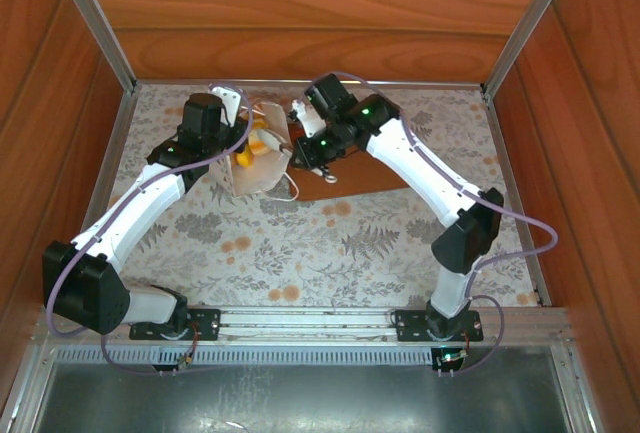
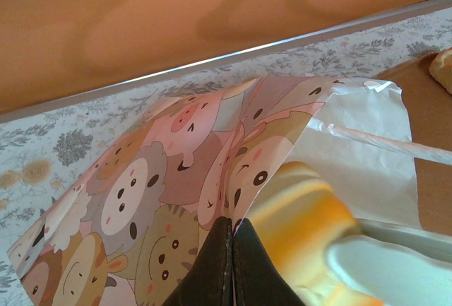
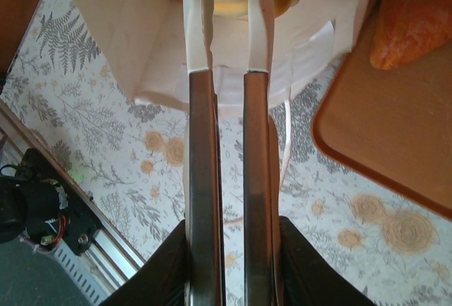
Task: Take the fake bread out of the paper bag
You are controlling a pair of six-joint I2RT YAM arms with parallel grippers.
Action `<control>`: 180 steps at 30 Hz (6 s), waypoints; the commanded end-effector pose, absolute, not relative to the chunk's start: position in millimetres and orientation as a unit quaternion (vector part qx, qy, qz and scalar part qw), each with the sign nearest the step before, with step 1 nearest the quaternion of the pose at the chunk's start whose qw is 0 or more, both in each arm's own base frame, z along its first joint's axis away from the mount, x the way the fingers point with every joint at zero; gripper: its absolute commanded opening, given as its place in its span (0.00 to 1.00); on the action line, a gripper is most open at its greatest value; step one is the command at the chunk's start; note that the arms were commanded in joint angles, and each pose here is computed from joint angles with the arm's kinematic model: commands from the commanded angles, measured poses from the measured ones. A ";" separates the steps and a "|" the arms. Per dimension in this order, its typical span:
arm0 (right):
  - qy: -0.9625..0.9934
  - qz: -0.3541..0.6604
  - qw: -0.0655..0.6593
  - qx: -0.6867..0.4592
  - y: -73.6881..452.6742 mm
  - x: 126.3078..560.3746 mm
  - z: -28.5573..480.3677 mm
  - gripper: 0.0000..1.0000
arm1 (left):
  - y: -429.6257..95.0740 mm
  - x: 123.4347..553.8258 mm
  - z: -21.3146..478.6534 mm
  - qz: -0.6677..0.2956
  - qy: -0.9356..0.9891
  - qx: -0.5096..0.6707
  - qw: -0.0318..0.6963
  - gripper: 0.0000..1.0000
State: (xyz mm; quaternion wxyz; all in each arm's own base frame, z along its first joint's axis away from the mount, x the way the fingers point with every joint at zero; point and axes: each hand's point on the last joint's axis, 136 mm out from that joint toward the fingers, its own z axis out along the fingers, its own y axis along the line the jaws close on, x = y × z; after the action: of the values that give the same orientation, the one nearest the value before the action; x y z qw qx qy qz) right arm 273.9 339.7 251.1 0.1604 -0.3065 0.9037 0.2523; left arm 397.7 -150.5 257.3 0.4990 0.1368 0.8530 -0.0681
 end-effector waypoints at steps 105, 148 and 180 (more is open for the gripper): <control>0.980 -0.169 0.058 -0.086 88.1 317.2 162.8 0.49 | -153.6 399.0 271.5 -0.080 0.842 0.129 0.518 0.00; 0.911 0.253 0.120 -0.304 366.5 226.4 221.1 0.42 | -154.9 400.5 260.4 -0.085 0.849 0.121 0.507 0.00; 0.932 0.197 0.085 -0.293 412.8 275.3 169.2 0.52 | -158.1 400.6 261.6 -0.092 0.847 0.125 0.508 0.00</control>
State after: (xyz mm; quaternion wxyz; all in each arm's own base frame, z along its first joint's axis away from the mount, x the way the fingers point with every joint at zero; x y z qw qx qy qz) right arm 275.1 409.2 165.0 0.0818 -0.2915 0.9322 0.1983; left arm 398.6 -152.9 255.1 0.4962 0.1285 0.8551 -0.0782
